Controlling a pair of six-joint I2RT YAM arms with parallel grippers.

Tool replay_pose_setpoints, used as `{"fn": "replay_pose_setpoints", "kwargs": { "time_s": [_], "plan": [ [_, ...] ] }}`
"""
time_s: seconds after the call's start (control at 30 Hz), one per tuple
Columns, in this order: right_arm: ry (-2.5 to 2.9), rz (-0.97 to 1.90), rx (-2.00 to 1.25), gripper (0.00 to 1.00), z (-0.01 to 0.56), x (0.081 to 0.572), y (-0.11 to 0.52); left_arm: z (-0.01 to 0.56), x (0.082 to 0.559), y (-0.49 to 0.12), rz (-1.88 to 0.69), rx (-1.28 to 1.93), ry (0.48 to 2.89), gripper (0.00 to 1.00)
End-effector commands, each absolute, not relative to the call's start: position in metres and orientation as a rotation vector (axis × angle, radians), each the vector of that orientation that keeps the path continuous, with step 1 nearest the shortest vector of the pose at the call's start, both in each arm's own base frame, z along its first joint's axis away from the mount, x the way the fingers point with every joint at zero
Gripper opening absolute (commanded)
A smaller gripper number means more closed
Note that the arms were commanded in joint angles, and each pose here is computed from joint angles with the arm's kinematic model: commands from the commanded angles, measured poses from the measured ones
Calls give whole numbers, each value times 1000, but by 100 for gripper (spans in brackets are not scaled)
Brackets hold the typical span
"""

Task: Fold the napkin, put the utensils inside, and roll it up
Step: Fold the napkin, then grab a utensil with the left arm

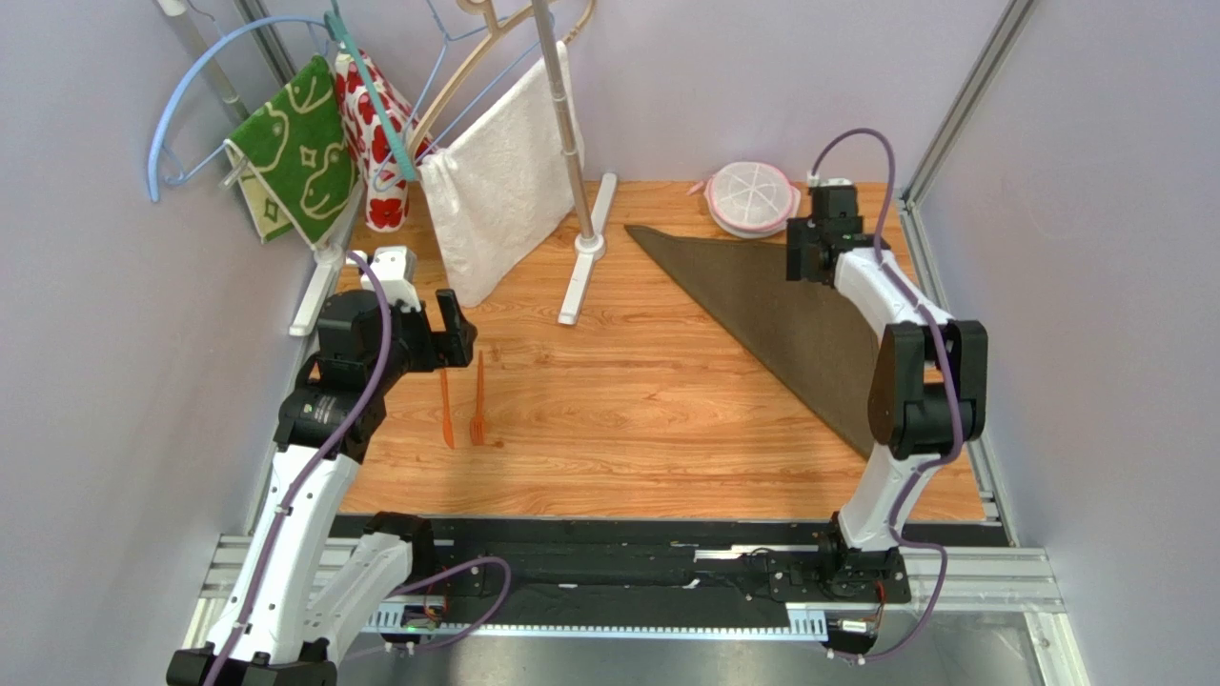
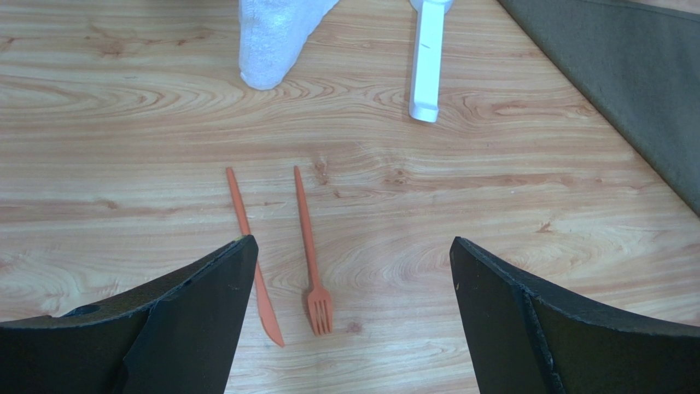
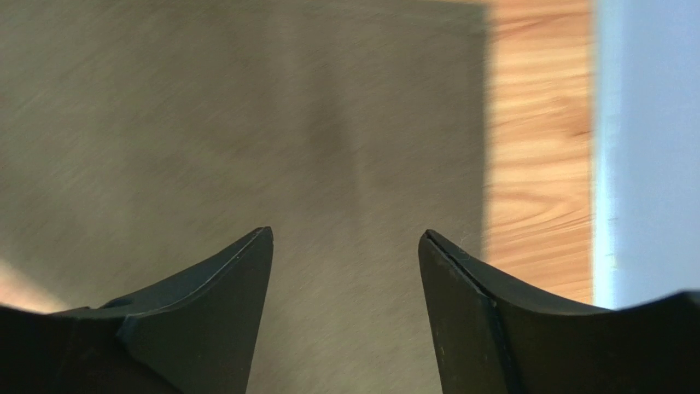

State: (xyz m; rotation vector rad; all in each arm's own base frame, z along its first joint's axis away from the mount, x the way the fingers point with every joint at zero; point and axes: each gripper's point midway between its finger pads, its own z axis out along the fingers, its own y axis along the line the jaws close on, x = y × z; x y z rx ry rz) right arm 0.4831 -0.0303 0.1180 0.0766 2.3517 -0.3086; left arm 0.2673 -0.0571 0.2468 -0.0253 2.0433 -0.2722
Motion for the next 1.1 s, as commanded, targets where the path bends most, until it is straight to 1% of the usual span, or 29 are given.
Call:
{"fn": "replay_pose_setpoints", "kwargs": {
  "time_s": [0.0, 0.03, 0.07, 0.13, 0.17, 0.23, 0.33, 0.37, 0.4, 0.43, 0.47, 0.5, 0.57, 0.6, 0.63, 0.67, 0.7, 0.77, 0.83, 0.87, 0.9, 0.93, 0.97, 1.0, 1.03, 1.07],
  "plan": [
    [2449, -117, 12, 64, 91, 443, 38, 256, 269, -59, -288, 4, 2004, 97],
    [2461, -60, -1, 62, 87, 430, 51, 256, 269, -59, -288, 4, 2004, 96],
    [2464, 5, -64, 61, 84, 419, 79, 257, 268, -59, -287, 3, 2000, 96],
    [2415, -37, -101, 62, 88, 411, 97, 257, 268, -57, -278, -3, 1998, 97],
    [2421, -64, -144, 63, 81, 402, 109, 257, 268, -57, -275, -6, 1999, 96],
    [2441, -95, -169, 62, 77, 397, 114, 256, 268, -57, -275, -6, 1999, 96],
    [2442, 60, -269, 61, 80, 380, 163, 257, 267, -56, -273, -6, 1996, 96],
    [2430, 143, -323, 60, 85, 368, 191, 259, 267, -54, -262, -10, 1989, 96],
    [2450, 277, -292, 58, 85, 356, 218, 259, 267, -52, -249, -17, 1988, 96],
    [2434, 359, -285, 56, 89, 352, 239, 258, 267, -45, -209, -35, 1991, 96],
    [2441, 443, -332, 55, 86, 333, 272, 255, 268, -39, -173, -56, 1997, 95],
    [2427, 498, -333, 55, 92, 329, 294, 252, 268, -33, -133, -80, 2008, 95],
    [2409, 516, -397, 55, 98, 310, 330, 238, 268, -15, -30, -180, 2063, 95],
    [2403, 505, -369, 55, 103, 315, 341, 232, 267, -13, -24, -210, 2086, 95],
    [2402, 523, -381, 55, 106, 307, 353, 224, 266, -15, -52, -285, 2104, 94],
    [2405, 538, -365, 55, 108, 306, 358, 205, 264, -17, -64, -323, 2146, 91],
    [2398, 579, -352, 55, 114, 305, 364, 198, 264, -21, -95, -343, 2162, 89],
    [2388, 611, -332, 55, 121, 301, 366, 179, 262, -27, -138, -415, 2204, 81],
    [2369, 615, -336, 55, 130, 296, 358, 165, 268, -32, -178, -473, 2189, 77],
    [2369, 603, -336, 56, 131, 294, 354, 141, 265, -33, -174, -495, 2240, 73],
    [2360, 598, -334, 56, 136, 292, 349, 132, 265, -37, -187, -499, 2262, 71],
    [2336, 607, -332, 56, 147, 289, 344, 126, 269, -39, -198, -513, 2262, 70],
    [2339, 597, -333, 56, 146, 283, 336, 108, 267, -41, -183, -521, 2309, 70],
    [2334, 585, -327, 56, 147, 281, 330, 102, 267, -46, -187, -509, 2330, 69],
    [2302, 599, -315, 57, 161, 278, 323, 94, 270, -49, -180, -512, 2348, 69],
    [2308, 578, -313, 57, 155, 274, 315, 91, 272, -53, -183, -502, 2356, 68]
  ]
}}
